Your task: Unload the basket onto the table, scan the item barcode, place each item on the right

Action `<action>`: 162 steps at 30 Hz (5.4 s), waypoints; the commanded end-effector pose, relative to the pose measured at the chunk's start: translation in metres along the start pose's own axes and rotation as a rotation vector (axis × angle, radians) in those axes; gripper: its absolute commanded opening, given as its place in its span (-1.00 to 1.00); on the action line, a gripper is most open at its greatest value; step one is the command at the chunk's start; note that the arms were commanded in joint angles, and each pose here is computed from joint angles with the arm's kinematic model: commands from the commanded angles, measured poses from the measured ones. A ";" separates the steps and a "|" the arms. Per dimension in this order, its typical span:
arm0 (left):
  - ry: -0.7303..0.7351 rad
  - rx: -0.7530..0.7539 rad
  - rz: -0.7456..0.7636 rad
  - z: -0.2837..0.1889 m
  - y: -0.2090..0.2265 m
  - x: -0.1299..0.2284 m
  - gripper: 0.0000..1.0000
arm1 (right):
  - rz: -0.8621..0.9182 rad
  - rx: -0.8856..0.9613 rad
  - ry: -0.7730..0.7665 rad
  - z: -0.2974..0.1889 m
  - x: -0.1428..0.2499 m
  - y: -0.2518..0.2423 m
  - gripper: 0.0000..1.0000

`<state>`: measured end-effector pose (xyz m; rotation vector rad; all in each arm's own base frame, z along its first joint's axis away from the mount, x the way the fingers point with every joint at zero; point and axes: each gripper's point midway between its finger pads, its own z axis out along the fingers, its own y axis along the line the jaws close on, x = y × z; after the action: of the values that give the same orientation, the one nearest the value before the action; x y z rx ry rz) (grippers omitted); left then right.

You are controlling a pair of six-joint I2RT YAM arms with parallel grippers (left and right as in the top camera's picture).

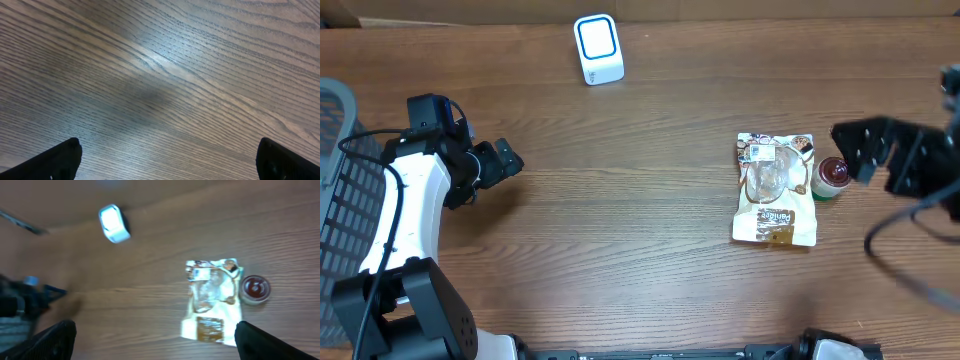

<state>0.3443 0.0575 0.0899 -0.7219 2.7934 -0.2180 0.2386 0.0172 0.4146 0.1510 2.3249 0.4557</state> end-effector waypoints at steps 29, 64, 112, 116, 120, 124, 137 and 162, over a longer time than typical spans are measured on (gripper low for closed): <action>-0.005 -0.005 0.004 -0.001 0.001 -0.002 0.99 | -0.229 0.064 -0.733 -0.017 0.022 -0.010 1.00; -0.005 -0.005 0.004 -0.001 0.000 -0.002 0.99 | -0.273 -0.072 -0.714 0.169 0.163 -0.068 1.00; -0.413 0.088 0.135 -0.136 -0.035 0.011 0.99 | -0.276 -0.080 -0.718 0.168 0.163 -0.066 1.00; -0.479 0.054 0.128 -0.143 -0.017 0.035 0.99 | -0.276 -0.080 -0.717 0.168 0.163 -0.066 1.00; -0.617 0.095 0.159 -0.134 -0.010 0.050 0.99 | -0.276 -0.080 -0.717 0.168 0.163 -0.066 1.00; -0.858 0.181 0.302 -0.138 -0.019 0.053 0.99 | -0.276 -0.080 -0.717 0.168 0.163 -0.066 1.00; -1.237 0.228 0.508 -0.114 -0.020 0.080 0.99 | -0.276 -0.080 -0.717 0.168 0.163 -0.066 1.00; -1.218 0.202 0.490 -0.087 -0.008 0.093 0.99 | -0.276 -0.080 -0.717 0.168 0.163 -0.066 1.00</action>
<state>0.2462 0.0114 0.1556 -0.0287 1.6539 0.0274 0.2427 0.0410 0.1734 -0.0475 1.5970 0.2826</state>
